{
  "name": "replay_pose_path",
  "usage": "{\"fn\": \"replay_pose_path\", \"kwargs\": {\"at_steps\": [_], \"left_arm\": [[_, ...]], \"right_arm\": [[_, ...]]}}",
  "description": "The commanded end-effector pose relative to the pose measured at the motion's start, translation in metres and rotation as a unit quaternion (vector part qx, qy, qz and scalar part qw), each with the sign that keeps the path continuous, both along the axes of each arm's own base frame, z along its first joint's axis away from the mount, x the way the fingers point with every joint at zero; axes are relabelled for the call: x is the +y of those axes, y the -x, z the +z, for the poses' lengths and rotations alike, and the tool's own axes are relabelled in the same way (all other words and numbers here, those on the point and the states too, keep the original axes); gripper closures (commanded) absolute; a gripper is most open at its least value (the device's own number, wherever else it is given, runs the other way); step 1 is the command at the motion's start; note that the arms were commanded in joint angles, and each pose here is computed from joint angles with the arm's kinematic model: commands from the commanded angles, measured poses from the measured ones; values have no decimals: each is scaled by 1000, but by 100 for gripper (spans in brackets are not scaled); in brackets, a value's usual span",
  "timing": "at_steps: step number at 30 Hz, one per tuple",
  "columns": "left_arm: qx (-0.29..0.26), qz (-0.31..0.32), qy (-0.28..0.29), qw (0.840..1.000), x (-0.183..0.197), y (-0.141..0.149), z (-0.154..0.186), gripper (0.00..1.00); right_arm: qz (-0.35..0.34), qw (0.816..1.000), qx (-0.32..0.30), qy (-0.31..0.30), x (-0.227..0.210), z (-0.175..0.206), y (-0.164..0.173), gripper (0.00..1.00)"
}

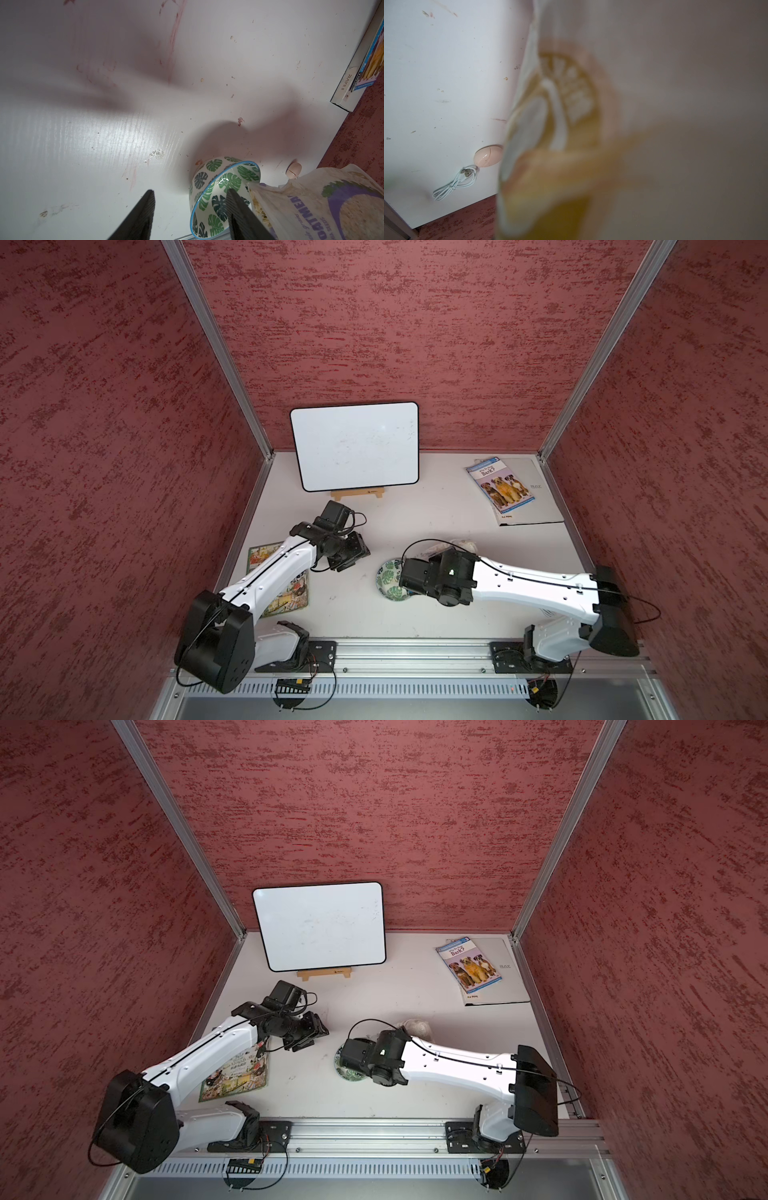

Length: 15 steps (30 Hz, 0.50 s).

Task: Pour the oats into the breakfast bowl
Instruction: Pour the oats into the bowl.

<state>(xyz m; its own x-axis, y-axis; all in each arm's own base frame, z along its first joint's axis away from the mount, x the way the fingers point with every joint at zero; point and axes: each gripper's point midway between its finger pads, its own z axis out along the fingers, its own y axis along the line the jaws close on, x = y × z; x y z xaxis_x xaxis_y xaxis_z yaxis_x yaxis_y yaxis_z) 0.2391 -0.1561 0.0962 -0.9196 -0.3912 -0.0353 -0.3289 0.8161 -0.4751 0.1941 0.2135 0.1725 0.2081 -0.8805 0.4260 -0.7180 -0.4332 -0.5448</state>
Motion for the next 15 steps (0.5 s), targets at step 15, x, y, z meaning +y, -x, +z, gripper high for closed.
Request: {"fn": "replay_pose_path", "kwargs": {"at_steps": [15], "left_arm": [[-4, -4, 11, 1000, 0, -8, -4, 43]], "right_arm": [[32, 987, -156, -14, 4, 45, -24, 77]]}}
